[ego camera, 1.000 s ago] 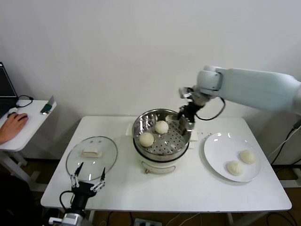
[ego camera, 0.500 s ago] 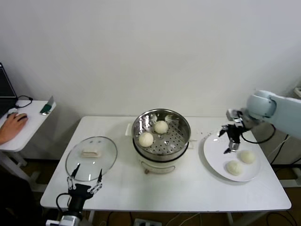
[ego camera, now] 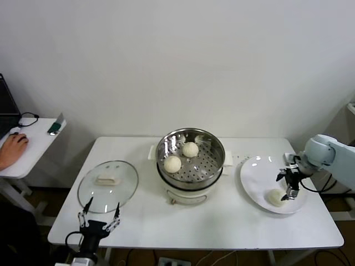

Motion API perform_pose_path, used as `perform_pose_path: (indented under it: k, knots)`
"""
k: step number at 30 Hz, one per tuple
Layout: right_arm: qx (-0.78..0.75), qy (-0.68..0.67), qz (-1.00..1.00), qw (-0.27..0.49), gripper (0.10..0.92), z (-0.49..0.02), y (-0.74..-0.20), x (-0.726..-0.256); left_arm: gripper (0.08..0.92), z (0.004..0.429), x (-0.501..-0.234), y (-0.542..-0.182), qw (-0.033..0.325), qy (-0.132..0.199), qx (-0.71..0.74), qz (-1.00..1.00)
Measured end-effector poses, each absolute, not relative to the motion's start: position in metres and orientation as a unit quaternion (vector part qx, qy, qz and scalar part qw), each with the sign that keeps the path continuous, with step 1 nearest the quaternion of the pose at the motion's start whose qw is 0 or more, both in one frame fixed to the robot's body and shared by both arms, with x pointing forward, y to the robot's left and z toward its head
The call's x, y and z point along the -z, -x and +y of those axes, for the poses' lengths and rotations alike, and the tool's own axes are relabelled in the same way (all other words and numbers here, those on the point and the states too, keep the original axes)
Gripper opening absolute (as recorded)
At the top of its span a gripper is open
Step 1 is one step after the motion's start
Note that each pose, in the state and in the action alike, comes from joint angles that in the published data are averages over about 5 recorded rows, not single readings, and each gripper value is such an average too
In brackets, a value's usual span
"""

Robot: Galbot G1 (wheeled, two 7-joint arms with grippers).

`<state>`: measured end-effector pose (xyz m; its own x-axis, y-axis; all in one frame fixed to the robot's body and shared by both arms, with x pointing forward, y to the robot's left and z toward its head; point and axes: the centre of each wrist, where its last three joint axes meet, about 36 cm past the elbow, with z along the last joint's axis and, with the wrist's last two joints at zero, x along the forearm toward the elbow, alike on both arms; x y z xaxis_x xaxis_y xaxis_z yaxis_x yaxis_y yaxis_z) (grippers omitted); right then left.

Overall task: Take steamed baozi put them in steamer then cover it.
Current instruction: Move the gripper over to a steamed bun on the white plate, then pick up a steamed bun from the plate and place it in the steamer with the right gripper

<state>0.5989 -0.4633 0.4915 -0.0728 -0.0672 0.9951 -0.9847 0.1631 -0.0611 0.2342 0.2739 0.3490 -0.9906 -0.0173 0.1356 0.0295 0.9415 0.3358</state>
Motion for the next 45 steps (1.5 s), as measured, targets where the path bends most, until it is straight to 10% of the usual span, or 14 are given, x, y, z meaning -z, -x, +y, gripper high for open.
perform_pose_path:
  k: [31, 45]
  knots:
    - [-0.457, -0.464, -0.559, 0.513, 0.685, -0.457, -0.614, -0.457, 0.823, 0.275, -0.338, -0.227, 0.082, 0.001, 0.170, -0.982]
    - [-0.618, -0.537, -0.434, 0.377, 0.687, -0.388, -0.665, -0.577, 0.823, 0.269, -0.340, -0.229, 0.078, 0.007, 0.171, -0.982]
